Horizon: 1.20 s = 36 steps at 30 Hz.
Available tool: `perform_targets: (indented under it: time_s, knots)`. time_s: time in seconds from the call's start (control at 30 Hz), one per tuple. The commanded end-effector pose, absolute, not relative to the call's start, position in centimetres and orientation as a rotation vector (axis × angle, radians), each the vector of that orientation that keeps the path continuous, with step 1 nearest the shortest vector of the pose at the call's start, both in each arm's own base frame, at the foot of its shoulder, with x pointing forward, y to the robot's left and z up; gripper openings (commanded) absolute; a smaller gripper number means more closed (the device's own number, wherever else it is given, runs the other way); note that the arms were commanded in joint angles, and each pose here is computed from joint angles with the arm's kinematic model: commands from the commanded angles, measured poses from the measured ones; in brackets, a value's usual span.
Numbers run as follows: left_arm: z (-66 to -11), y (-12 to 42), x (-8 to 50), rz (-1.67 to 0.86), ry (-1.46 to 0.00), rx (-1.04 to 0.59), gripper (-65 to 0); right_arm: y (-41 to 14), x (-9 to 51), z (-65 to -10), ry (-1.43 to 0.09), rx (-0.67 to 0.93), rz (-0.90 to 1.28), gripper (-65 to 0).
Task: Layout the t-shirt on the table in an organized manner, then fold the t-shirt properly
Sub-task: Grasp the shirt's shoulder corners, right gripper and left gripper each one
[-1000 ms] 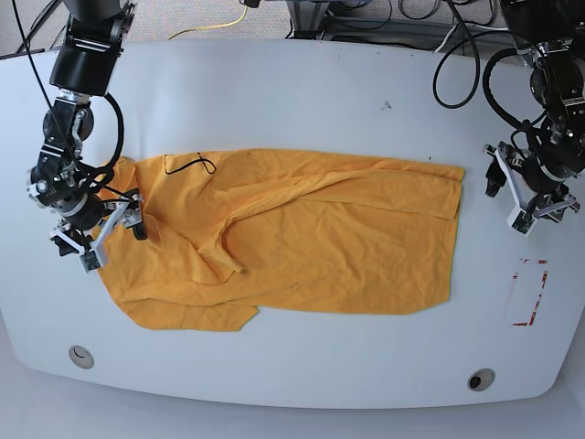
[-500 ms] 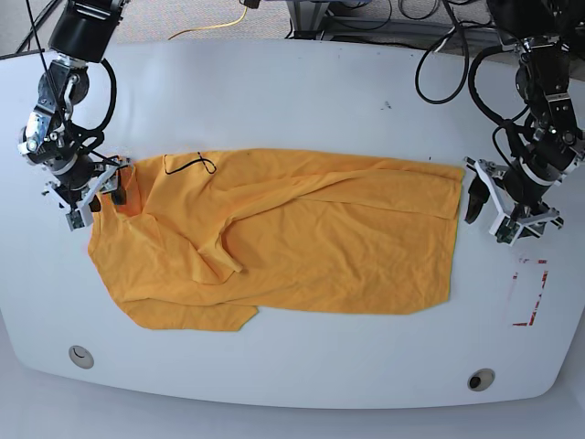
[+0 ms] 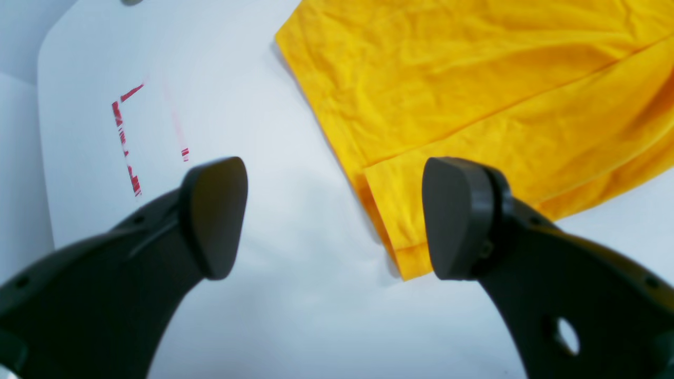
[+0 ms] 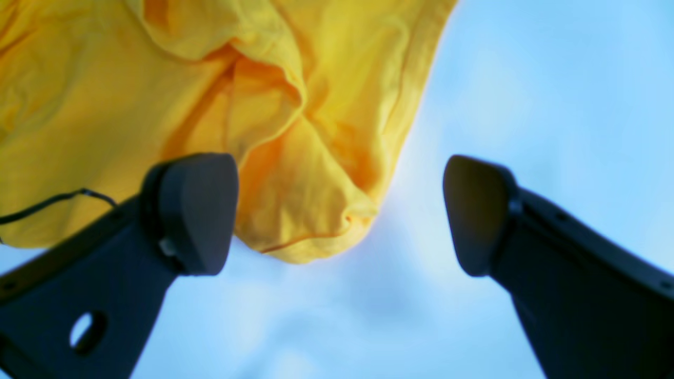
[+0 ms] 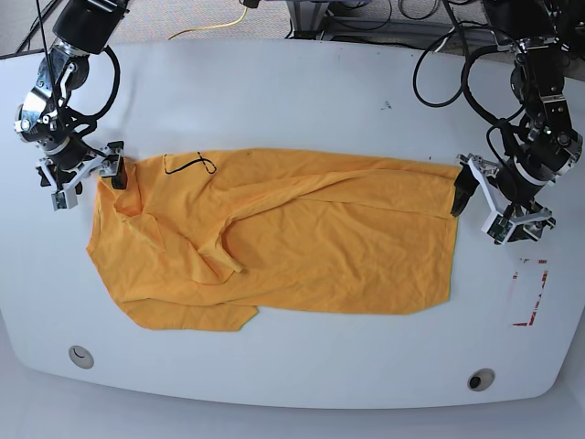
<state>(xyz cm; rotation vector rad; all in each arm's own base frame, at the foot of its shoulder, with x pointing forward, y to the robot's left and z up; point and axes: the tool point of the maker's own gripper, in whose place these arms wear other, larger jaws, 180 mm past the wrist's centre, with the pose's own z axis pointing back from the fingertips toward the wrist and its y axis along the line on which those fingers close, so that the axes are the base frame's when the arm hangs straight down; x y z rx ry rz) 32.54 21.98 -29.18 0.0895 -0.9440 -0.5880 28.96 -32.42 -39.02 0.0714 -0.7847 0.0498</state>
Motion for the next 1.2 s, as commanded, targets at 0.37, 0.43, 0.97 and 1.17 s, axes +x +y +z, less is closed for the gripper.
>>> perform_targets:
  time_s: [0.37, 0.43, 0.97, 1.17]
  knots:
    - [-28.6, 23.0, 32.6, -0.587, -0.922, 0.127, -16.0, -35.1, 30.2, -40.2, -0.803, 0.11, -0.082, -7.6]
    - [-28.6, 23.0, 32.6, -0.587, -0.922, 0.127, -16.0, -35.1, 30.1, -40.4, -0.804, 0.114, -0.087, -9.5]
    - [-28.3, 23.9, 32.6, -0.599, -0.912, 0.155, -23.2, -34.9, 29.2, -41.2, -0.768, 0.114, -0.085, -63.7]
    - [-28.6, 24.9, 31.8, -0.603, -0.887, 0.174, -24.9, -35.2, 28.1, -41.3, -0.725, 0.095, -0.067, -65.0]
